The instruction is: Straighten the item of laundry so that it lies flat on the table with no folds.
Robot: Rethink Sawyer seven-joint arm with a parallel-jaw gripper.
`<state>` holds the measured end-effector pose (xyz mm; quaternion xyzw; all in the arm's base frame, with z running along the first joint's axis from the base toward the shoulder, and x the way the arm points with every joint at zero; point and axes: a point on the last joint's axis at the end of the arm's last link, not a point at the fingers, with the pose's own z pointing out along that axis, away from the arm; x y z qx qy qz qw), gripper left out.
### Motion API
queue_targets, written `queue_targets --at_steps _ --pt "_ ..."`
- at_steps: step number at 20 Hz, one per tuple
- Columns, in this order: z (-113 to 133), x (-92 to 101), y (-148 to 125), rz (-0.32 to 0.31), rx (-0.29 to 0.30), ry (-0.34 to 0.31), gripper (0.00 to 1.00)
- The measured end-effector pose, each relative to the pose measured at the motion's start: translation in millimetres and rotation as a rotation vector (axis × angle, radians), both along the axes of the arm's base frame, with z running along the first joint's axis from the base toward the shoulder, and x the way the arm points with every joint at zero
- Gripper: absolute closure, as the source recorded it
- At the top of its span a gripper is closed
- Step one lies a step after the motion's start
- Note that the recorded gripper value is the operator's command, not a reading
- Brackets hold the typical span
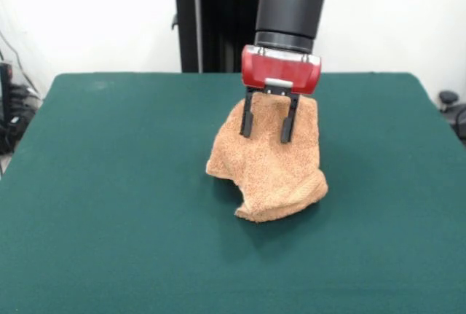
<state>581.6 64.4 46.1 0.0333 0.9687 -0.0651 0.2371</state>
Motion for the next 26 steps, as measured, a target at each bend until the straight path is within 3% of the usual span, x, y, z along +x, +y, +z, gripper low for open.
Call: queue_targets --at_steps 3,4,5,8,12,26 --pt "-1.8 -3.9 -4.5 -0.013 0.018 0.062 0.00" --pt "-3.0 -7.8 -8.8 -0.025 0.034 0.120 0.00" --pt "-4.2 -15.8 -15.0 -0.045 0.066 0.229 0.00" --pt "-3.9 -26.1 -21.5 -0.067 0.105 0.354 0.00" --pt "-7.4 -33.5 -27.0 -0.084 0.134 0.447 0.00" --pt "-79.8 -46.3 -28.5 -0.082 0.109 0.435 0.00"
